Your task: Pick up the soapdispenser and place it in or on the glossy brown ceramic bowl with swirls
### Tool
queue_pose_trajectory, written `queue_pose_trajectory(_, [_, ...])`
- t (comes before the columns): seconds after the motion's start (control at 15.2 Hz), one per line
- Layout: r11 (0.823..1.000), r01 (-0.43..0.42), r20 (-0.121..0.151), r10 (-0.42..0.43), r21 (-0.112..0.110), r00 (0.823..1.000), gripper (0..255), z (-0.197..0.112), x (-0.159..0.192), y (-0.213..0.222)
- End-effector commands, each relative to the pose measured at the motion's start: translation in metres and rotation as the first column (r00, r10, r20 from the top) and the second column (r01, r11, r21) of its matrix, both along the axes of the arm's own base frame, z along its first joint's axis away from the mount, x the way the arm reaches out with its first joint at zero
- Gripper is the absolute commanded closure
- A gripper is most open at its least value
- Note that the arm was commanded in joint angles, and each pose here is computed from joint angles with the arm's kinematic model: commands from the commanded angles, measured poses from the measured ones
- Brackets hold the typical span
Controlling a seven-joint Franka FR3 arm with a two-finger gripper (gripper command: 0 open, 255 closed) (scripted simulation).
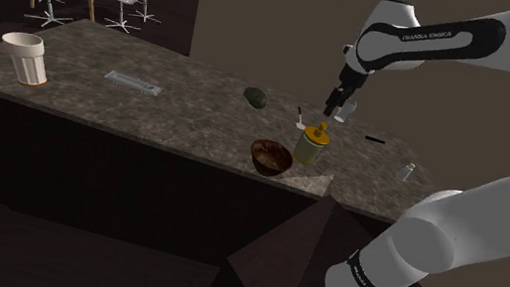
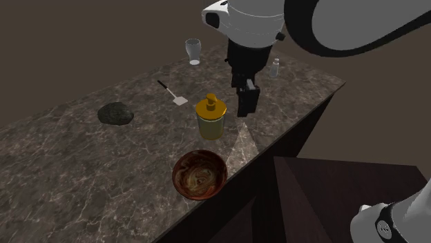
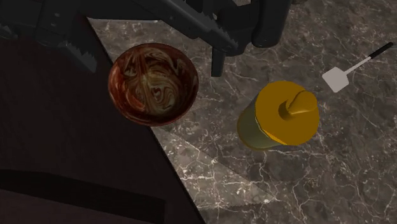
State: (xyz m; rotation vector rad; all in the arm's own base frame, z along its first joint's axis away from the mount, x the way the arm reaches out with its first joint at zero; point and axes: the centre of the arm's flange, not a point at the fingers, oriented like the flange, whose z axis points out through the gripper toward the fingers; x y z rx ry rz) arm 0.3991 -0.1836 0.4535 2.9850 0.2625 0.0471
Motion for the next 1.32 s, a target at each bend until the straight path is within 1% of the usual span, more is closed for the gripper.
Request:
queue_pose_trajectory(0.0, [1.000,0.000,0.000,0.000,-0.004,1.000,0,-0.015,0.006,-0.021])
queue_pose_trajectory(1.25, [1.000,0.012,-0.004,-0.013,-0.026,1.000,0,-0.161,0.085,-0.207])
